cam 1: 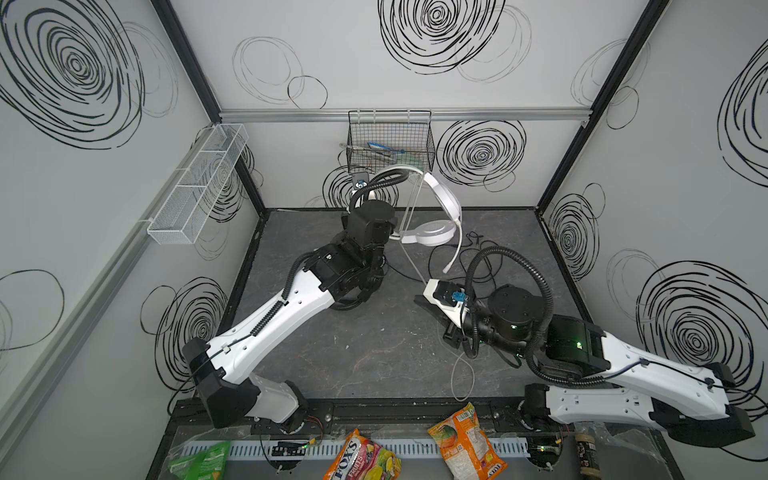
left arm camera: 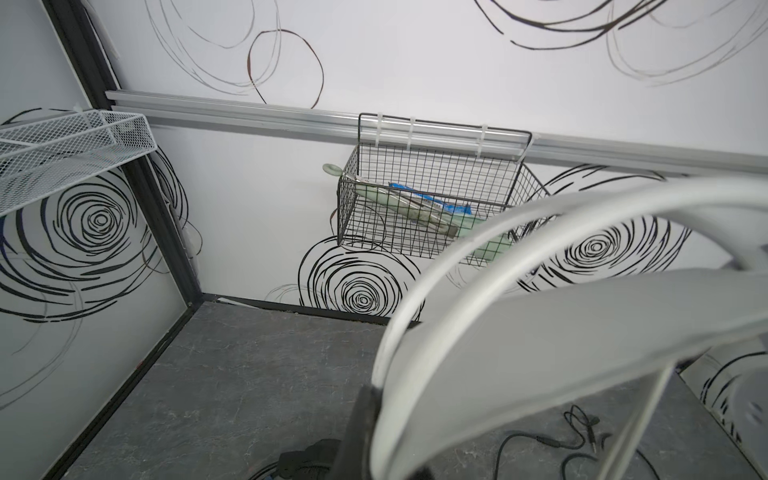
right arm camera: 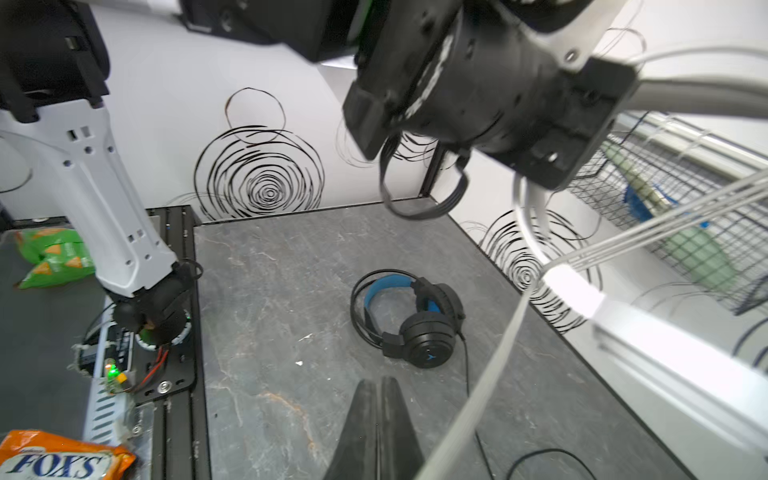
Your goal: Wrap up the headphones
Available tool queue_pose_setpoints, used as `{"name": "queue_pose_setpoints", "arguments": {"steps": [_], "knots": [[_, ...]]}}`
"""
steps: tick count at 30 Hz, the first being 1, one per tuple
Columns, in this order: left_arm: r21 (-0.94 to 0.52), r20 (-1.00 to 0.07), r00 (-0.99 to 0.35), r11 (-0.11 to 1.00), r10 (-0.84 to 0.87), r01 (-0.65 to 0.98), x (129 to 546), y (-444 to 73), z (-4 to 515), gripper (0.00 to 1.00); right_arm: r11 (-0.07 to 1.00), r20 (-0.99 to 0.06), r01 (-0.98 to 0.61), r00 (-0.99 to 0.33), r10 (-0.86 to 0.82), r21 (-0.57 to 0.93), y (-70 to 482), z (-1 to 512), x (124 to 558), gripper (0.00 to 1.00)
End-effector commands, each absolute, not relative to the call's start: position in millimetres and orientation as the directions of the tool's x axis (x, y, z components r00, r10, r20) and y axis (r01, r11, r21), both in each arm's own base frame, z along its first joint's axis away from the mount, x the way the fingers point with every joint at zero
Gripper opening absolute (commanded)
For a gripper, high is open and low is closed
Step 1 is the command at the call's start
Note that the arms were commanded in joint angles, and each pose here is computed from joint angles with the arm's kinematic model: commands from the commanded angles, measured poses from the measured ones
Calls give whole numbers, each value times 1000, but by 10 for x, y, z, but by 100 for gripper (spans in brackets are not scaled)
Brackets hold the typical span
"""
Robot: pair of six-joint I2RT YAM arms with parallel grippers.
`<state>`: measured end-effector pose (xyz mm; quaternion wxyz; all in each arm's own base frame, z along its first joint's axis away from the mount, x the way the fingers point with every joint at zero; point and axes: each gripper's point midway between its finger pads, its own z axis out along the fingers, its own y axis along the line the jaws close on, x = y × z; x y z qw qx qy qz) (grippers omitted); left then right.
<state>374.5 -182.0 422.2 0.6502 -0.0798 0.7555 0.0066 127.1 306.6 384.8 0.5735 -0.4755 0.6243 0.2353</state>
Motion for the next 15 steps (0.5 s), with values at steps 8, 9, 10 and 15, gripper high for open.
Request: {"name": "queue_pose_setpoints", "arguments": {"steps": [8, 9, 10, 15], "knots": [[117, -988, -120, 984, 101, -132, 3559, -1875, 4223, 0, 505, -816, -681, 251, -520, -531, 2741, 4007, 1624, 0], [133, -985, -122, 984, 119, -120, 3534, -1896, 4215, 0, 509, -812, -672, 250, -527, -538, 2726, 4013, 1662, 0], [155, -982, -124, 982, 141, -104, 3502, -1933, 4199, 0, 517, -811, -663, 248, -530, -541, 2706, 4024, 1709, 0], [216, -964, -163, 976, 212, -8, 3393, -2090, 4048, 0, 558, -817, -626, 247, -521, -545, 2594, 4171, 1903, 0]]}}
